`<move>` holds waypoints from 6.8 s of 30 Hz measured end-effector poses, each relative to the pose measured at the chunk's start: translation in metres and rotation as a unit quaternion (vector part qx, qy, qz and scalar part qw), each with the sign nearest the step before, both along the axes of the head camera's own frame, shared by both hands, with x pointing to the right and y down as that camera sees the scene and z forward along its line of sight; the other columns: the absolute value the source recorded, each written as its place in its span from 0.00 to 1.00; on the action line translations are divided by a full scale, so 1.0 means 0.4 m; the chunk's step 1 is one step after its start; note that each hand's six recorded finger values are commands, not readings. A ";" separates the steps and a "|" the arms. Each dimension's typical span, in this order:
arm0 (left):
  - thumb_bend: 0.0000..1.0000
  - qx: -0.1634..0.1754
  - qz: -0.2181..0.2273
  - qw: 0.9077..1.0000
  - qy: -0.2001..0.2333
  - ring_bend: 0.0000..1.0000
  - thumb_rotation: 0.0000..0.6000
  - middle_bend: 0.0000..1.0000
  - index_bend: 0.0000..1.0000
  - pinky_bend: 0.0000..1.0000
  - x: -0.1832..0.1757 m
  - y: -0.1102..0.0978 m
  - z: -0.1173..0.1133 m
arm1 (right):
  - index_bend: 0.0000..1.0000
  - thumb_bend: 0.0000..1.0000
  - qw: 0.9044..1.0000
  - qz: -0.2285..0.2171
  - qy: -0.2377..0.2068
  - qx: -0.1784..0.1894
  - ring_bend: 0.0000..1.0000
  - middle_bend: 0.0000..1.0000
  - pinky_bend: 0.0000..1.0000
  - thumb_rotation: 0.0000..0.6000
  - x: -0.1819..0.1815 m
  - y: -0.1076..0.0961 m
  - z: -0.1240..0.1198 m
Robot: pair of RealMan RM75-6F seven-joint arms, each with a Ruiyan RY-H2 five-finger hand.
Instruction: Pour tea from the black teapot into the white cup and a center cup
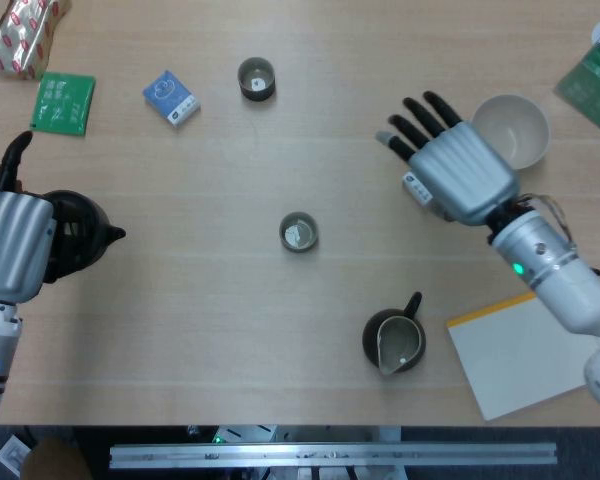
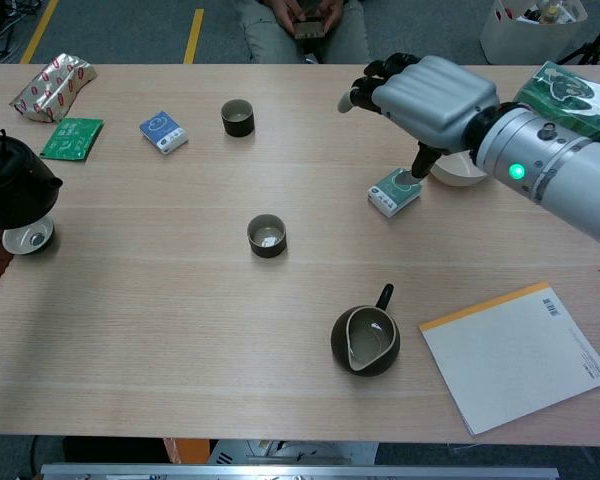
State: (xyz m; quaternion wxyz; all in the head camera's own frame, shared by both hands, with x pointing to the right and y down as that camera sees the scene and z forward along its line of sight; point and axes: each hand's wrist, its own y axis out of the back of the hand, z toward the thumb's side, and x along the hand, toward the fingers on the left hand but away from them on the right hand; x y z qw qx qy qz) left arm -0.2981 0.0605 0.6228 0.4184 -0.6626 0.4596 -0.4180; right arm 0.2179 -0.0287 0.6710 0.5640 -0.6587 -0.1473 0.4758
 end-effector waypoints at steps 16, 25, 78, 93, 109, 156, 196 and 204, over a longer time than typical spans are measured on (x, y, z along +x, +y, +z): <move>0.33 -0.024 0.033 0.999 0.001 0.84 1.00 0.99 0.95 0.07 0.130 -0.026 0.068 | 0.18 0.09 0.996 0.063 -0.018 0.066 0.01 0.15 0.08 1.00 0.319 0.042 -0.175; 0.33 -0.027 0.058 0.998 0.003 0.84 1.00 0.99 0.95 0.07 0.228 -0.040 0.098 | 0.18 0.09 0.994 0.082 -0.026 0.072 0.01 0.15 0.08 1.00 0.405 0.060 -0.202; 0.33 0.006 0.107 0.991 -0.079 0.83 1.00 0.99 0.94 0.07 0.460 -0.090 0.243 | 0.18 0.09 0.984 0.153 -0.042 0.081 0.02 0.15 0.08 1.00 0.593 0.143 -0.232; 0.33 0.022 0.132 0.986 -0.102 0.83 1.00 0.99 0.94 0.07 0.513 -0.059 0.254 | 0.18 0.09 0.981 0.168 -0.047 0.079 0.01 0.15 0.08 1.00 0.615 0.142 -0.239; 0.33 0.048 0.143 0.981 -0.125 0.83 1.00 0.99 0.94 0.07 0.522 -0.055 0.256 | 0.18 0.09 0.980 0.174 -0.052 0.077 0.01 0.15 0.08 1.00 0.624 0.144 -0.238; 0.33 0.072 0.152 0.973 -0.158 0.83 1.00 0.99 0.94 0.07 0.512 -0.061 0.260 | 0.18 0.09 0.979 0.179 -0.041 0.088 0.01 0.15 0.08 1.00 0.635 0.135 -0.233; 0.33 -0.065 0.016 0.995 0.077 0.78 1.00 0.95 0.90 0.07 0.299 -0.124 0.242 | 0.18 0.09 0.978 0.188 -0.045 0.080 0.01 0.15 0.08 1.00 0.613 0.130 -0.222; 0.33 -0.075 -0.001 0.994 0.076 0.76 1.00 0.93 0.89 0.07 0.233 -0.106 0.282 | 0.18 0.09 0.978 0.189 -0.044 0.077 0.02 0.15 0.08 1.00 0.610 0.133 -0.218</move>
